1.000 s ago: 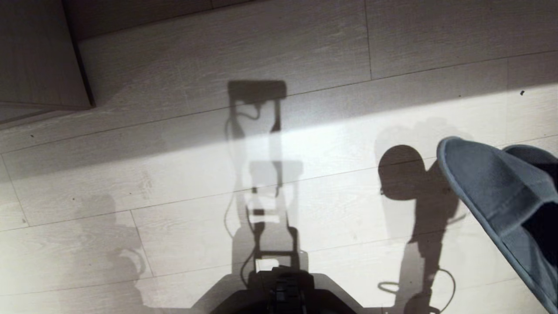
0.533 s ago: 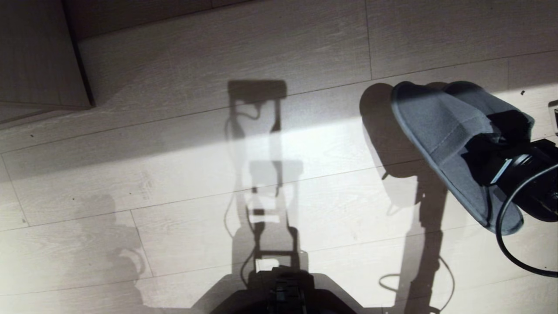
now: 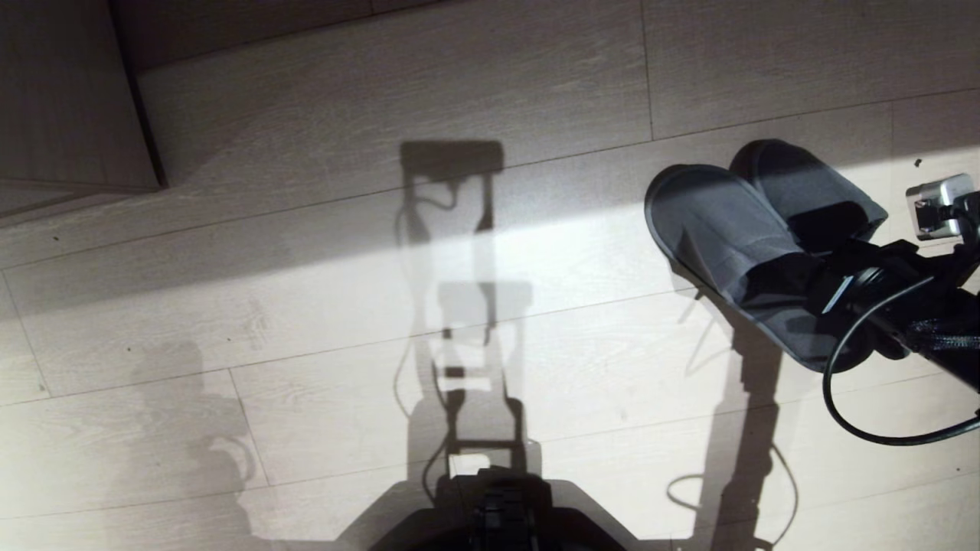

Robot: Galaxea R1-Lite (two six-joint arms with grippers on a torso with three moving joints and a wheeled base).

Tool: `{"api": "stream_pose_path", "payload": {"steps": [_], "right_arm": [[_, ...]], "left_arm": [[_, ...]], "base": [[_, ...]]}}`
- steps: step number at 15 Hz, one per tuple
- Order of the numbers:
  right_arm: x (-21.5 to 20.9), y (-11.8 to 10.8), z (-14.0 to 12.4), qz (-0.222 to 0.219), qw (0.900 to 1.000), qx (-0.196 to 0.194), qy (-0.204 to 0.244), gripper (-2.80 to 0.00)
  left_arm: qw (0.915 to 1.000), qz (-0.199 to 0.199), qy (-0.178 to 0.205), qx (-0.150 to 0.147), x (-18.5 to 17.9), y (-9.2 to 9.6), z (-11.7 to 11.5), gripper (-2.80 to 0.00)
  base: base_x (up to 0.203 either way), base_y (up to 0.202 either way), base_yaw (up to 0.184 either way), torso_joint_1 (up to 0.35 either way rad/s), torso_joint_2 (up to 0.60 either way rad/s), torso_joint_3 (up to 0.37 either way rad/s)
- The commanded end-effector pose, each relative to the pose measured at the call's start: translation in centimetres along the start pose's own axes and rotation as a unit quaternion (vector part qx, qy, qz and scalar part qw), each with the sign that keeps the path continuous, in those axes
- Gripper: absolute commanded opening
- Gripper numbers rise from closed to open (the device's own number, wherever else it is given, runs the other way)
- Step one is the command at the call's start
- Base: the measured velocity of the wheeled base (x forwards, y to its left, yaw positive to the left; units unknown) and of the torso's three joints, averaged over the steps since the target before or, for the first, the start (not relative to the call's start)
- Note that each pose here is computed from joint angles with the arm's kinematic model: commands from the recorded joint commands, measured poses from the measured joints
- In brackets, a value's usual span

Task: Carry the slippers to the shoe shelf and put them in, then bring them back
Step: Place the slippers on the floor

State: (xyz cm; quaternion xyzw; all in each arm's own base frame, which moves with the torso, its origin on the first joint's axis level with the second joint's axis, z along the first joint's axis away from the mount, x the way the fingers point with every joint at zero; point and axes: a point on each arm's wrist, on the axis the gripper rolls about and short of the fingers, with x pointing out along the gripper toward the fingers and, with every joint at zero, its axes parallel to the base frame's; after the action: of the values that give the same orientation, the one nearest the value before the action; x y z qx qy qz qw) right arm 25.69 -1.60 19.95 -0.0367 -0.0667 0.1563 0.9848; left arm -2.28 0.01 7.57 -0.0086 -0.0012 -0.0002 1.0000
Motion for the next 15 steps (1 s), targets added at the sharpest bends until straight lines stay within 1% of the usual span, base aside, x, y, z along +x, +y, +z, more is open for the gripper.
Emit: {"api": "stream_pose_path", "payload": {"steps": [1,5,7,9,10,14,15], "right_arm": [[-0.7,0.3,-0.8,0.001,1.0,0.005,0.016,0.0],[-3.7,1.7,-4.8,0.002,0.995,0.027,0.097,0.0],[-5.4,2.4,-6.4,-0.002,0.991,0.02,0.135,0.0],[-6.6,2.4,-7.2,-0.031,0.987,0.008,0.158,0.0],[-7.1,2.4,-7.2,-0.04,0.986,0.005,0.159,0.0],[-9.4,3.0,-5.7,-0.056,0.99,-0.005,0.126,0.0],[-10.1,3.4,-5.5,-0.056,0.991,0.001,0.119,0.0]], "left_arm": [[1.0,0.0,0.0,0.0,0.0,0.0,0.0,-2.8],[1.0,0.0,-0.001,0.0,0.0,0.0,0.0,-2.8],[1.0,0.0,-0.001,0.0,0.0,0.0,0.0,-2.8],[1.0,0.0,-0.001,0.0,0.0,0.0,0.0,-2.8],[1.0,0.0,-0.001,0.0,0.0,0.0,0.0,-2.8],[1.0,0.0,-0.001,0.0,0.0,0.0,0.0,-2.8],[1.0,0.0,-0.001,0.0,0.0,0.0,0.0,-2.8]], "base": [[0.0,0.0,0.0,0.0,0.0,0.0],[0.0,0.0,0.0,0.0,0.0,0.0],[0.0,0.0,0.0,0.0,0.0,0.0],[0.0,0.0,0.0,0.0,0.0,0.0],[0.0,0.0,0.0,0.0,0.0,0.0],[0.0,0.0,0.0,0.0,0.0,0.0],[0.0,0.0,0.0,0.0,0.0,0.0]]}}
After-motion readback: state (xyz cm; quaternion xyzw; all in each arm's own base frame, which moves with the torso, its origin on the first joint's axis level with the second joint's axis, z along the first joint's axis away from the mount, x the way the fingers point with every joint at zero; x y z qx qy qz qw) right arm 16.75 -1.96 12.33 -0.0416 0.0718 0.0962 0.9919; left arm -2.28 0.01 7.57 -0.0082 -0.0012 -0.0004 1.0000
